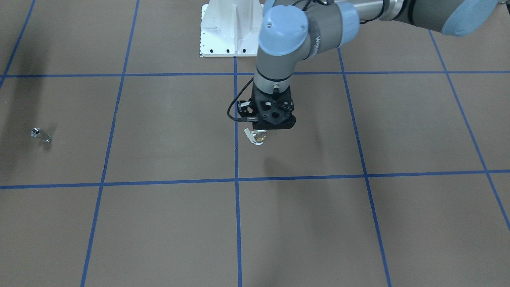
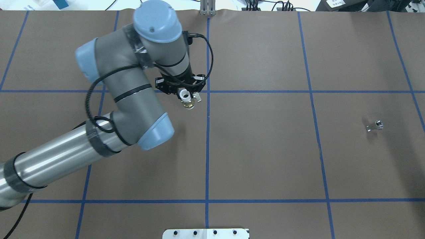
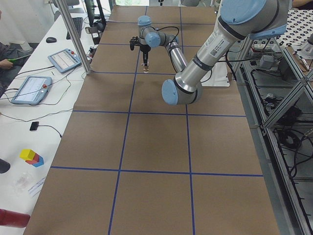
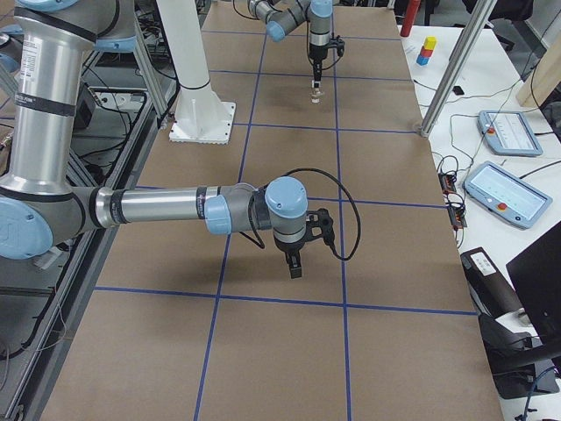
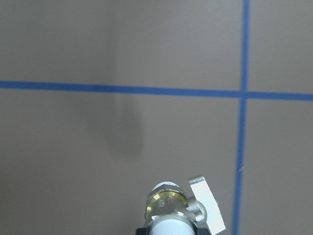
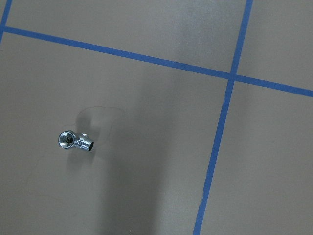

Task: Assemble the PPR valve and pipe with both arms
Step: 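Lift the white valve with the left gripper and carry it toward table center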

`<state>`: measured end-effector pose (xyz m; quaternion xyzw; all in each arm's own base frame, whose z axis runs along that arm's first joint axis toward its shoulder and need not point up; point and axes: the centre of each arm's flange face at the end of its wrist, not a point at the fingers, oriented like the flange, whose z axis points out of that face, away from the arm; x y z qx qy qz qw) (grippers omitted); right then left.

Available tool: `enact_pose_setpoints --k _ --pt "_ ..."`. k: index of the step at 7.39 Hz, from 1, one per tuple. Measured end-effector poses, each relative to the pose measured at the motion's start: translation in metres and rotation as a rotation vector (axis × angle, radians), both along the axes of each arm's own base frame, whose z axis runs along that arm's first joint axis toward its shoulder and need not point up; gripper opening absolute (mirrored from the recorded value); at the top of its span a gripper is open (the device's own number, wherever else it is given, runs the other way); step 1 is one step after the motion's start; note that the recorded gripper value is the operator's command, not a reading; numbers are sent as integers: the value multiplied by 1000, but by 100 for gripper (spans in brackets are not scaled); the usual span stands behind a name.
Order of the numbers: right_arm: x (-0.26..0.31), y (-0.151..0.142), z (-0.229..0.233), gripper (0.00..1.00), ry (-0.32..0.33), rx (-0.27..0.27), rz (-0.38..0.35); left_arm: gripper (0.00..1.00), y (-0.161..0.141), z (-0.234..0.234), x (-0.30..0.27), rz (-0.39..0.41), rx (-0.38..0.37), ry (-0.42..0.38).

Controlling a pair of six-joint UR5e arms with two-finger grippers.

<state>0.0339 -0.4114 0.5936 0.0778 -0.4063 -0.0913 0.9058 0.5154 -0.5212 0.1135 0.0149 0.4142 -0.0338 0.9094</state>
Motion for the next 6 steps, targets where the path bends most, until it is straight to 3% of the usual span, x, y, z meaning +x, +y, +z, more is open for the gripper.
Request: enact_pose_setpoints --k 2,6 --pt "-1 0 0 100 1 0 -3 0 -25 -18 39 -11 -8 -22" --pt "-4 0 -1 100 -20 -2 -10 0 -28 -9 72 2 -20 -51"
